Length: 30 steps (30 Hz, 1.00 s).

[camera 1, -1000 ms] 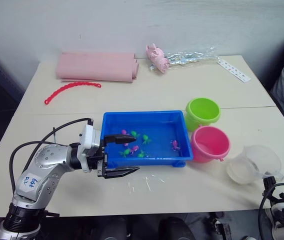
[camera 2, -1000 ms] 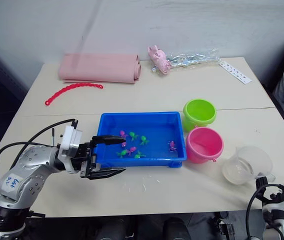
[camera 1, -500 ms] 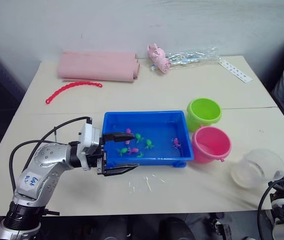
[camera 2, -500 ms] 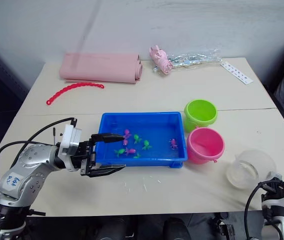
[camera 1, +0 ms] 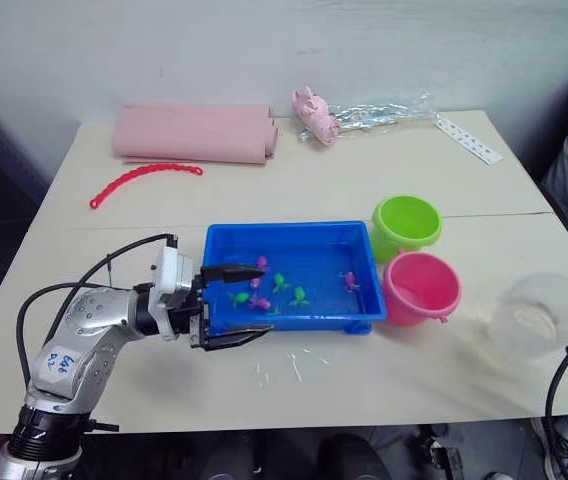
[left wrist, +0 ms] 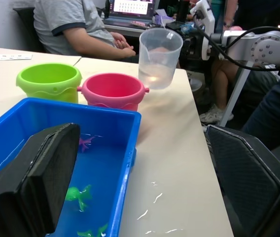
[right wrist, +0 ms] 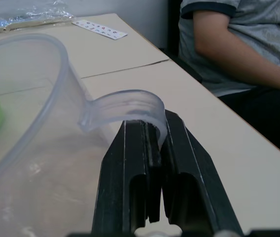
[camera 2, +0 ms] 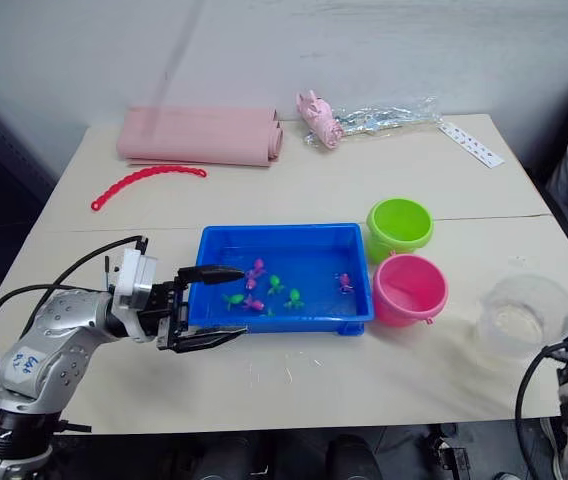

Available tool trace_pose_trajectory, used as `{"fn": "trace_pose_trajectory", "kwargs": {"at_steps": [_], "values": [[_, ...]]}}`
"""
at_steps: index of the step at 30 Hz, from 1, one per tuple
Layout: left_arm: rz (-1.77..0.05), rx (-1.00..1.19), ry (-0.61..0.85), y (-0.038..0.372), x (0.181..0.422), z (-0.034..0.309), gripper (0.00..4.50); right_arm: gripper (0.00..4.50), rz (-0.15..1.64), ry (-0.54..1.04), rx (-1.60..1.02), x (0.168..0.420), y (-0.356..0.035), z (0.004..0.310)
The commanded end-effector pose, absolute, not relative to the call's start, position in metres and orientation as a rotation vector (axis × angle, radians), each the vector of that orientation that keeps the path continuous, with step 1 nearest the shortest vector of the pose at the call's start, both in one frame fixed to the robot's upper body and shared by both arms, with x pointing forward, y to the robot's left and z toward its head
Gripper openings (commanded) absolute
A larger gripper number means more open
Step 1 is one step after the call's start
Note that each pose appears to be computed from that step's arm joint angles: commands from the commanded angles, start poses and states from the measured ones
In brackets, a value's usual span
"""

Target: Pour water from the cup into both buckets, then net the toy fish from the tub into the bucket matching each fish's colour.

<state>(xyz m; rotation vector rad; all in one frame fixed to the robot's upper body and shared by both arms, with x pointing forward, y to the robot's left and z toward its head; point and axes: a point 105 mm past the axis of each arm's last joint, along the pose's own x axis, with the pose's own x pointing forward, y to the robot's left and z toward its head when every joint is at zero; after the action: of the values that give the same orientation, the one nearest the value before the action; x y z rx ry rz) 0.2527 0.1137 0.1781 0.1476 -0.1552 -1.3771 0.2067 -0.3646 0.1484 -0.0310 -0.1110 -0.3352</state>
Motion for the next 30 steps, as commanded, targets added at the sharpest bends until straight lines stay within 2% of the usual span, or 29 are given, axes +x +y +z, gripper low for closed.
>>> {"fn": "trace_pose_trajectory", "kwargs": {"at_steps": [1, 10, 20, 30], "values": [[-1.375, 0.167, -0.211, 0.11, 0.258, 0.186, 4.5, 0.06, -0.32, -0.18, -0.204, 0.21, -0.362, 0.188], [-1.369, 0.145, -0.196, 0.104, 0.269, 0.183, 4.5, 0.06, -0.311, -0.239, -0.477, 0.224, -0.346, 0.216], [-1.392, 0.138, -0.19, 0.101, 0.274, 0.184, 4.5, 0.06, -0.195, -0.255, -0.738, 0.244, -0.317, 0.214], [-1.382, 0.147, -0.206, 0.095, 0.275, 0.183, 4.5, 0.06, -0.195, -0.293, -0.845, 0.253, -0.307, 0.218]]}}
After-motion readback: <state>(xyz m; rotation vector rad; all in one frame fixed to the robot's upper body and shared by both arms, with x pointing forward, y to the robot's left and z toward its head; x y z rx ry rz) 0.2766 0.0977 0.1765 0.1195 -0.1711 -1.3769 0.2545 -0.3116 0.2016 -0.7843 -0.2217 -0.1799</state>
